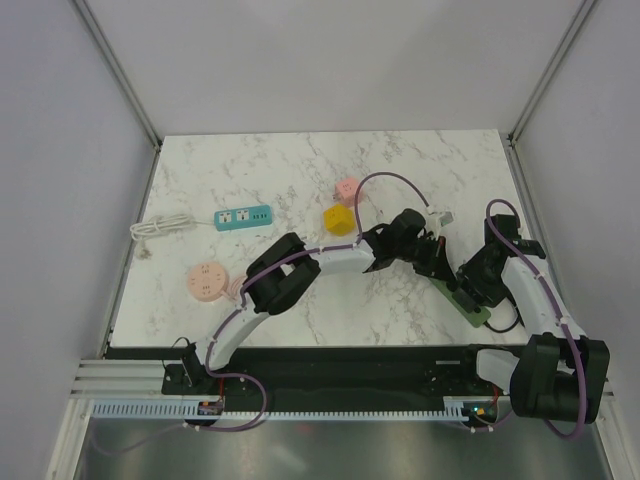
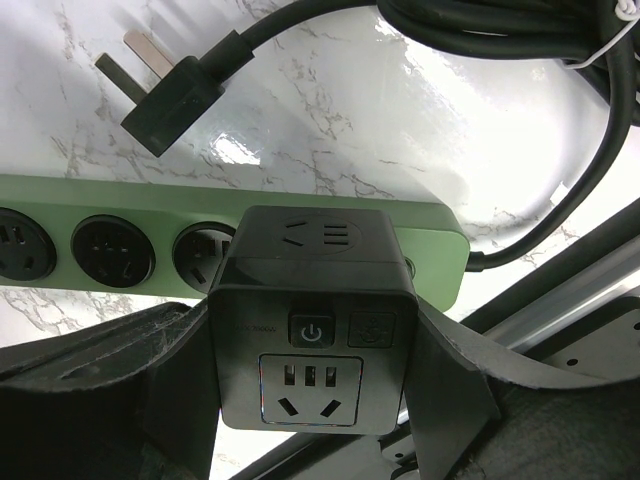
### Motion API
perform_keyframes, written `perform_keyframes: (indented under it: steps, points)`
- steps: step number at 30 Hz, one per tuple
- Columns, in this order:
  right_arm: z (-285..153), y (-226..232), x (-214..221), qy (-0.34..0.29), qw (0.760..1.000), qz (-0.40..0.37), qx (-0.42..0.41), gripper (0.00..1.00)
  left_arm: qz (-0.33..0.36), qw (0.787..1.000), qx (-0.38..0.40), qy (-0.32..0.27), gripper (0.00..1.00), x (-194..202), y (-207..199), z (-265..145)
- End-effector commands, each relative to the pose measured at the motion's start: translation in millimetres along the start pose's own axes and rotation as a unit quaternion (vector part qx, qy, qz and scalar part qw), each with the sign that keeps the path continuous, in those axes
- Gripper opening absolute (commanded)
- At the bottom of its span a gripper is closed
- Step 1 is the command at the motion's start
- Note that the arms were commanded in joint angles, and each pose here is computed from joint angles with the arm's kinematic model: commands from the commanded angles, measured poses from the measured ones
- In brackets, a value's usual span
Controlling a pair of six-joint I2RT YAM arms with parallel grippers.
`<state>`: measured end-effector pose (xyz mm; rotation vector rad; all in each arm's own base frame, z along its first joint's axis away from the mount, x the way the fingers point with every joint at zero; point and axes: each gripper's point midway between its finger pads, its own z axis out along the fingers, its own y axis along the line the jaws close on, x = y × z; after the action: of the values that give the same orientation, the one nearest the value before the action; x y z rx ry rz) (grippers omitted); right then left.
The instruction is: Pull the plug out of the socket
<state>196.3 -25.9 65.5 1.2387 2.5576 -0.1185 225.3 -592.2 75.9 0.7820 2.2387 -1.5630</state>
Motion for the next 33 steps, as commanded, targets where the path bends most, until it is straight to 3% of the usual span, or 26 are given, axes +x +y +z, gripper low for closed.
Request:
perform_keyframes:
  steps: [1,9,17,25,33]
  points:
    - [4,5,-12,-0.029,1.000,-0.004,-0.008,0.00,0.010,1.000,0.025,-0.011,0.02,-11,-18,-1]
    - [-3,12,-16,-0.031,0.999,-0.001,-0.024,0.00,-0.061,0.997,-0.022,0.034,0.02,20,20,24]
    - [-23,20,-31,-0.051,0.998,0.003,-0.038,0.00,-0.036,0.994,-0.093,0.043,0.02,37,27,24]
    - [-50,33,-50,-0.068,0.996,0.007,-0.061,0.00,-0.032,0.992,-0.111,0.042,0.02,40,44,34]
    - [-50,33,-54,-0.071,0.996,0.005,-0.053,0.00,-0.041,0.989,-0.131,0.046,0.02,55,65,44]
